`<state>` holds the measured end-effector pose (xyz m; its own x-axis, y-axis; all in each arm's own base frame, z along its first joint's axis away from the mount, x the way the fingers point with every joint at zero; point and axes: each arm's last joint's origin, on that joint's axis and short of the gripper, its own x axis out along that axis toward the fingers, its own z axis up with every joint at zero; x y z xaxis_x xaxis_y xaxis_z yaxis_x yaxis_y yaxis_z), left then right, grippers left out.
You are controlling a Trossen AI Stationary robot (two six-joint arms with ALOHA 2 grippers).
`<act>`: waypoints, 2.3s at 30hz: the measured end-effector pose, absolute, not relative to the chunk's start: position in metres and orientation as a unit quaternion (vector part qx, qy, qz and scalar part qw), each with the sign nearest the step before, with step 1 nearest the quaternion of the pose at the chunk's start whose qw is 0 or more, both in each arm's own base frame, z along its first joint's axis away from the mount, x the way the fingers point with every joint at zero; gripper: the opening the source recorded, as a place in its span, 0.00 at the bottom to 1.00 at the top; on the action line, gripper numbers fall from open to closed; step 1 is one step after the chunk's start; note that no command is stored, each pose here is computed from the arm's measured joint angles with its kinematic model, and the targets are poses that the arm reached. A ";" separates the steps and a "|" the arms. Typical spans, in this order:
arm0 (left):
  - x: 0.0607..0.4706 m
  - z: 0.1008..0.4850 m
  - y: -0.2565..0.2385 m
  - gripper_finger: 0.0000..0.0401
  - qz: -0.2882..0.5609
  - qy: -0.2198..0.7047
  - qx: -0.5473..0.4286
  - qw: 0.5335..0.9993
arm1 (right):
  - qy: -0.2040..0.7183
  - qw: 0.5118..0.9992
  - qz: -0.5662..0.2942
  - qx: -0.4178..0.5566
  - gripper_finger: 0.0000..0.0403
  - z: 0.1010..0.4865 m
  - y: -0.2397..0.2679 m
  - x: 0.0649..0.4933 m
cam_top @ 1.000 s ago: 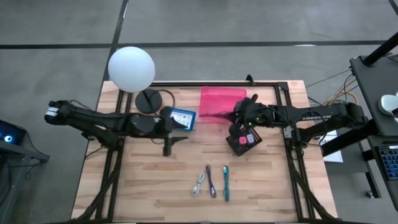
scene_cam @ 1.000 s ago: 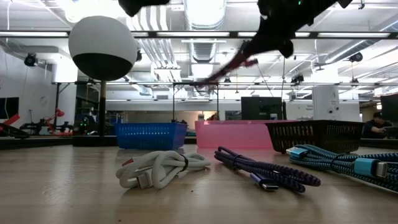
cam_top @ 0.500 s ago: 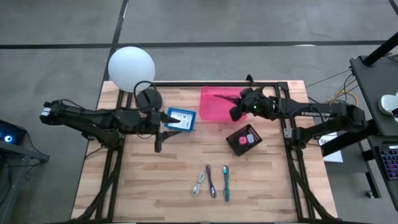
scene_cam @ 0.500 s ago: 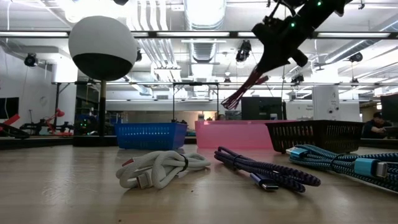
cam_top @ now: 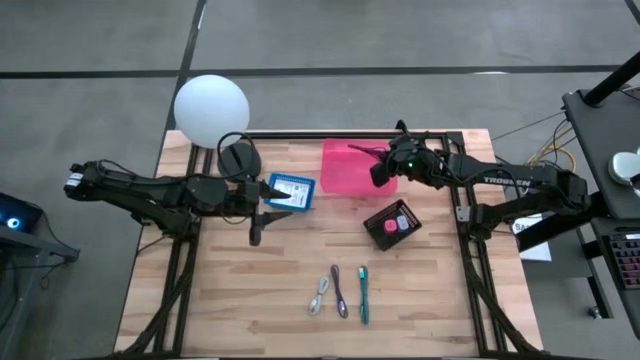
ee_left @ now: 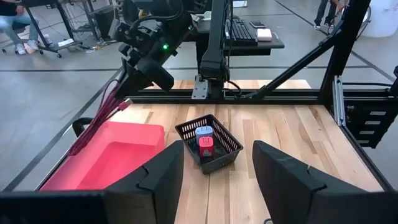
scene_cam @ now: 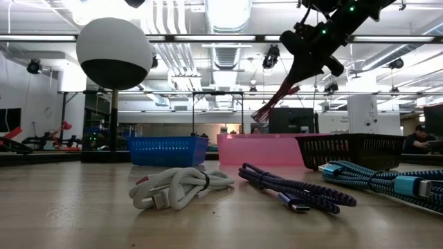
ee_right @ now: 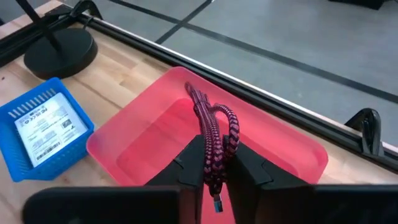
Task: Pick and place items into bin
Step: Put the pink charger cable into the pink bin, then put the blue charger cable into the pink bin
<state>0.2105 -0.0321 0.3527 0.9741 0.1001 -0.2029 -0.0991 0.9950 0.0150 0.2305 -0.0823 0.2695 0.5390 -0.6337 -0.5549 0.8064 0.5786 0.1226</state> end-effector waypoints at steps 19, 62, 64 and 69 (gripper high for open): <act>0.211 0.350 -0.032 0.44 0.050 0.106 0.003 0.993 | 0.205 0.858 -0.419 0.214 0.41 0.272 -0.083 0.233; 0.237 0.324 -0.037 0.44 0.055 0.164 -0.008 0.985 | 0.291 0.739 -0.114 0.596 0.34 0.278 0.057 0.245; 0.237 0.325 -0.037 0.44 0.056 0.161 -0.009 0.985 | 0.281 0.735 -0.120 0.606 0.34 0.281 0.065 0.243; 0.237 0.325 -0.037 0.44 0.059 0.161 -0.008 0.985 | 0.287 0.714 -0.141 0.623 0.34 0.285 0.078 0.240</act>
<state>0.2368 -0.0370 0.3246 0.9409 0.1144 -0.3187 -0.1199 0.9928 0.0025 0.2398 0.0776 0.2850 0.7952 0.1557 -0.5861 0.5596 0.1837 0.8081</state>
